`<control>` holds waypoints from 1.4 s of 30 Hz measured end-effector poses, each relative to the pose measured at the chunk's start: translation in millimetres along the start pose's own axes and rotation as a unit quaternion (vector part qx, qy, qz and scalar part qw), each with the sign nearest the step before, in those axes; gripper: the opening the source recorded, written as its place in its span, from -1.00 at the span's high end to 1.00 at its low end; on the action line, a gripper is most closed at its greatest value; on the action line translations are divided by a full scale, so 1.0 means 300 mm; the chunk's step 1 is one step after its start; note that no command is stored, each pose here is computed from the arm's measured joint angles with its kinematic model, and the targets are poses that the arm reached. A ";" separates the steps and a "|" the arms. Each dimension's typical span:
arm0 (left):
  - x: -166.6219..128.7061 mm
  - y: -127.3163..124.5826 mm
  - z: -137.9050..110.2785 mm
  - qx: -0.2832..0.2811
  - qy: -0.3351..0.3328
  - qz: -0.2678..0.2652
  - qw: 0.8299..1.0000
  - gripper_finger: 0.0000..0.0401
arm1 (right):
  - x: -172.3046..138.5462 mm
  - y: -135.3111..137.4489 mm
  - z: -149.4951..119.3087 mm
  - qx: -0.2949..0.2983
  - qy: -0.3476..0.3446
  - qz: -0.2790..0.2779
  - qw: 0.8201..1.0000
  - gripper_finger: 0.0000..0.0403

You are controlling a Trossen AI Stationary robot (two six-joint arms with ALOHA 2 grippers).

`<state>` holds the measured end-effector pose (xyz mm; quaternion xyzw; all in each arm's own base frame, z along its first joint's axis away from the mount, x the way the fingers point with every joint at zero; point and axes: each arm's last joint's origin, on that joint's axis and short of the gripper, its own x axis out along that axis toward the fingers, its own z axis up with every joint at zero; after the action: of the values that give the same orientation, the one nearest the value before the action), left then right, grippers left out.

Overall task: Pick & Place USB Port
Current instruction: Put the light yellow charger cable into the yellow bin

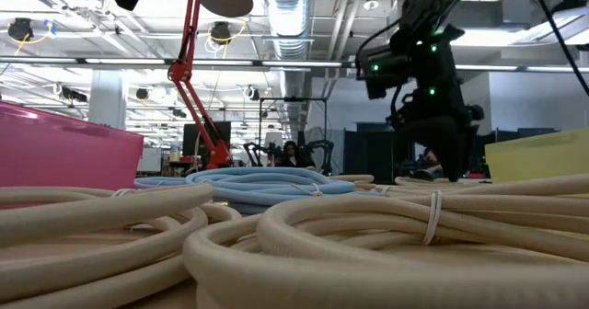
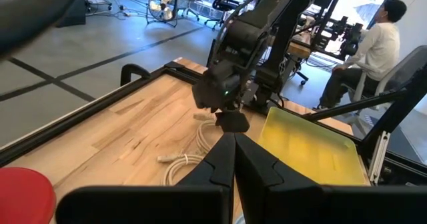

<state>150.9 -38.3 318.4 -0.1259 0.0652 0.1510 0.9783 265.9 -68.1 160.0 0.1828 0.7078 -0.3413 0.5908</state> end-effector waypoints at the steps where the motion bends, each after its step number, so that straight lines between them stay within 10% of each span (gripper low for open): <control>1: 0.000 0.000 0.000 0.000 0.000 0.000 1.000 0.96 | 0.009 0.000 0.004 -0.006 0.006 0.000 1.000 0.06; 11: 0.000 0.000 0.000 0.000 0.000 0.000 1.000 0.96 | 0.091 -0.004 0.048 -0.052 0.038 -0.016 0.998 0.17; 19: 0.000 0.000 0.000 0.000 0.000 0.000 1.000 0.97 | 0.098 -0.001 0.053 -0.097 0.030 -0.036 0.994 0.86; 24: 0.000 0.000 0.000 0.000 0.000 0.000 1.000 0.96 | 0.070 -0.017 0.046 -0.104 0.008 -0.044 0.994 0.88; 42: 0.000 0.000 0.000 0.000 0.000 0.000 1.000 0.97 | -0.475 -0.263 -0.208 0.048 -0.226 0.074 0.970 0.88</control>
<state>150.8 -38.3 318.4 -0.1258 0.0651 0.1506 0.9784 202.7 -59.0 322.2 0.1806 0.5236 -0.3626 0.7495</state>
